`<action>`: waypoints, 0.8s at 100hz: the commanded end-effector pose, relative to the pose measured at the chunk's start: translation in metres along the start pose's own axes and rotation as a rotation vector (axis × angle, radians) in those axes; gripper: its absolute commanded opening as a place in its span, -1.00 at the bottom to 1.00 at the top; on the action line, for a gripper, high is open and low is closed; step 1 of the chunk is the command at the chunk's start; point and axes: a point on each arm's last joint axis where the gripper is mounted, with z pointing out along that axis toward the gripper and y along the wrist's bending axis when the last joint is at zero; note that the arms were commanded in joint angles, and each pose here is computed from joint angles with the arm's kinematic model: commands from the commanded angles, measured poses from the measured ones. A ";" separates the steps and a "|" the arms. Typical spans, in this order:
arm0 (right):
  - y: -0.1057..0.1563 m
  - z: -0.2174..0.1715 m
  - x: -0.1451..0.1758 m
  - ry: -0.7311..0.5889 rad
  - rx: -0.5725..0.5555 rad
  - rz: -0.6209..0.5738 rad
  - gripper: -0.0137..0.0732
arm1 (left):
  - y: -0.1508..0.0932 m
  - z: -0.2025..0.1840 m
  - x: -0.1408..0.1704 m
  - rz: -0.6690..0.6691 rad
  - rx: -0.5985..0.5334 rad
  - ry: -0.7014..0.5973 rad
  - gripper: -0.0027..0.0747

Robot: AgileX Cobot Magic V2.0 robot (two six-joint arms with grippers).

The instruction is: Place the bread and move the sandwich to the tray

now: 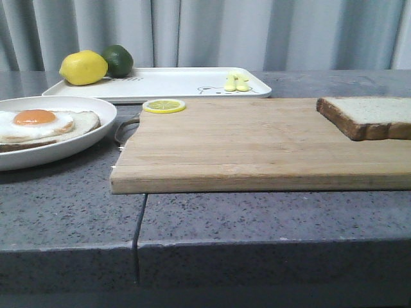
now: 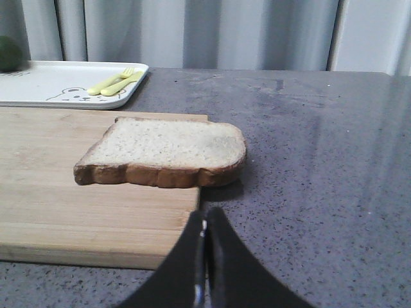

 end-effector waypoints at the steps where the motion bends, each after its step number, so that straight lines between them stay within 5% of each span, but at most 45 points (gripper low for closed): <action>1: 0.000 -0.002 -0.009 -0.104 0.000 -0.016 -0.95 | -0.001 -0.002 -0.008 -0.020 0.007 -0.145 -0.98; 20: 0.001 -0.003 -0.016 -0.173 -0.006 -0.008 -0.95 | -0.001 -0.005 -0.021 -0.140 0.023 -0.250 -0.98; 43: 0.002 -0.011 -0.043 -0.154 -0.024 0.157 -0.95 | -0.002 -0.016 -0.052 -0.260 0.055 -0.286 -0.98; 80: 0.009 -0.007 -0.121 0.120 -0.029 0.147 -0.95 | -0.011 -0.017 -0.141 -0.236 0.103 0.060 -0.98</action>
